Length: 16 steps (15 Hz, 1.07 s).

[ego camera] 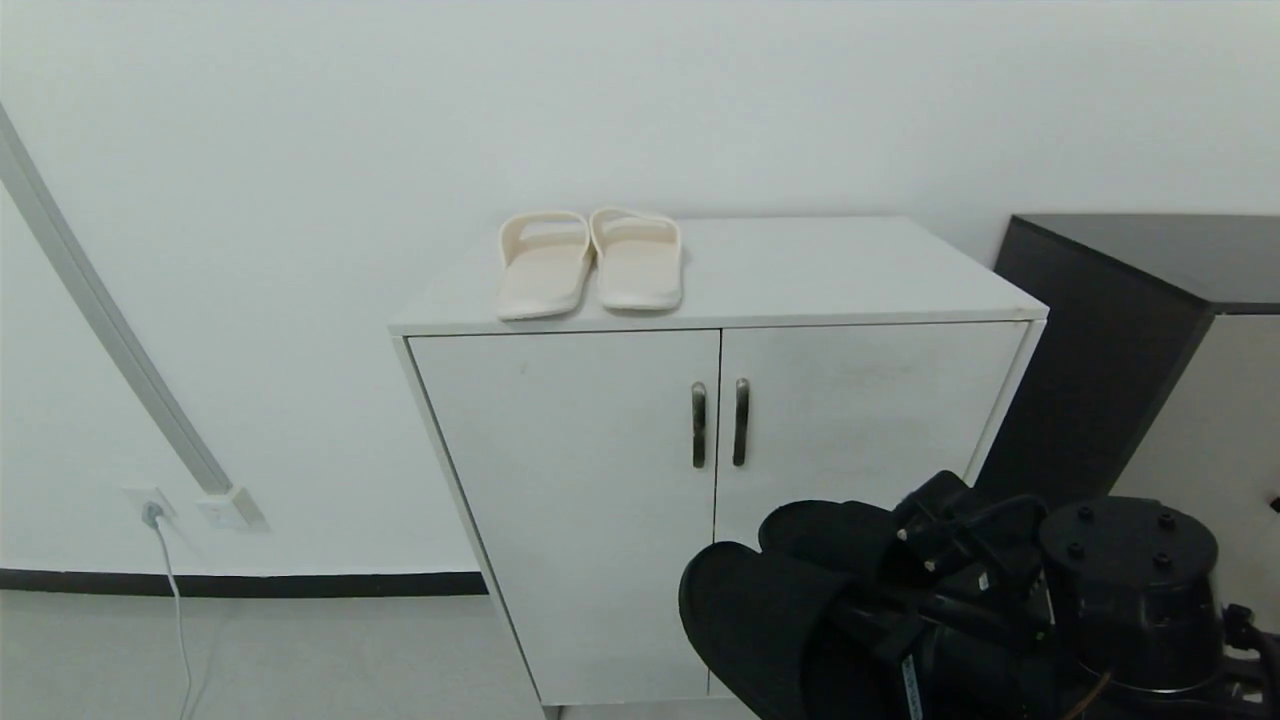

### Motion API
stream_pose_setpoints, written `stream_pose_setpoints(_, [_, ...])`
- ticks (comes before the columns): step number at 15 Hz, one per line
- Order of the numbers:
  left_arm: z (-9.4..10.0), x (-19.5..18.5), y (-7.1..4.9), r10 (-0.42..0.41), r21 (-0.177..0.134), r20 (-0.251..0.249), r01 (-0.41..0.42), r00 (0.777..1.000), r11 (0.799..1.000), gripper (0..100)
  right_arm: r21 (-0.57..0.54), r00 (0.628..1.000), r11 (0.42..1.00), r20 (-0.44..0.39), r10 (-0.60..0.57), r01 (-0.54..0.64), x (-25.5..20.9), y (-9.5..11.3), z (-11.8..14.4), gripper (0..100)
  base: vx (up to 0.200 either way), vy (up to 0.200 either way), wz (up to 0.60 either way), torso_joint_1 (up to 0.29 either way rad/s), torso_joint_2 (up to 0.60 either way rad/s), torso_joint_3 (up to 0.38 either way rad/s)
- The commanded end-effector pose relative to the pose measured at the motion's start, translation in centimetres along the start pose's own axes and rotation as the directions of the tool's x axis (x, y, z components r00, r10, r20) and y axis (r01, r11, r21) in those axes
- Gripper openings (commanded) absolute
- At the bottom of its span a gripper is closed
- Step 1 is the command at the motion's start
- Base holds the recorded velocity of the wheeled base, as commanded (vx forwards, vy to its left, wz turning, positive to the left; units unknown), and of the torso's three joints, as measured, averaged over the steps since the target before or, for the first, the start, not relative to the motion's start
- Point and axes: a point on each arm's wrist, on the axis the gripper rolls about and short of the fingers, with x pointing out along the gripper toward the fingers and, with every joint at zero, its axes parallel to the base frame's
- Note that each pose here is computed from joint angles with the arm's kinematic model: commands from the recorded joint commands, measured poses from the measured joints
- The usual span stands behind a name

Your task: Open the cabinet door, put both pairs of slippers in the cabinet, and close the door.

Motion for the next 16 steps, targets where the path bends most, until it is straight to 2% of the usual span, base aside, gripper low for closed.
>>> stream_pose_setpoints(1, [0.0, 0.01, 0.0, -0.001, 0.002, -0.001, 0.001, 1.0, 1.0, 100, -0.001, 1.0, 1.0, 0.0, 0.0, 0.0, 0.01, 0.01, -0.03, 0, 0.0, 0.0, 0.0, -0.154, 0.48, 0.325])
stream_pose_setpoints(12, [-0.02, 0.01, -0.01, -0.002, 0.003, -0.003, 0.002, 1.0, 1.0, 100, -0.003, 1.0, 1.0, -0.005, 0.0, 0.0, -0.03, -0.03, -0.31, 0, 0.0, 0.0, 0.0, -0.083, 0.46, 0.365])
stream_pose_setpoints(16, [0.01, 0.0, -0.01, -0.002, 0.003, -0.003, 0.002, 1.0, 1.0, 100, -0.03, 1.0, 0.999, 0.003, 0.016, -0.016, -0.36, 0.32, -0.42, 0, 0.0, 0.0, 0.0, 0.001, 0.07, 0.066])
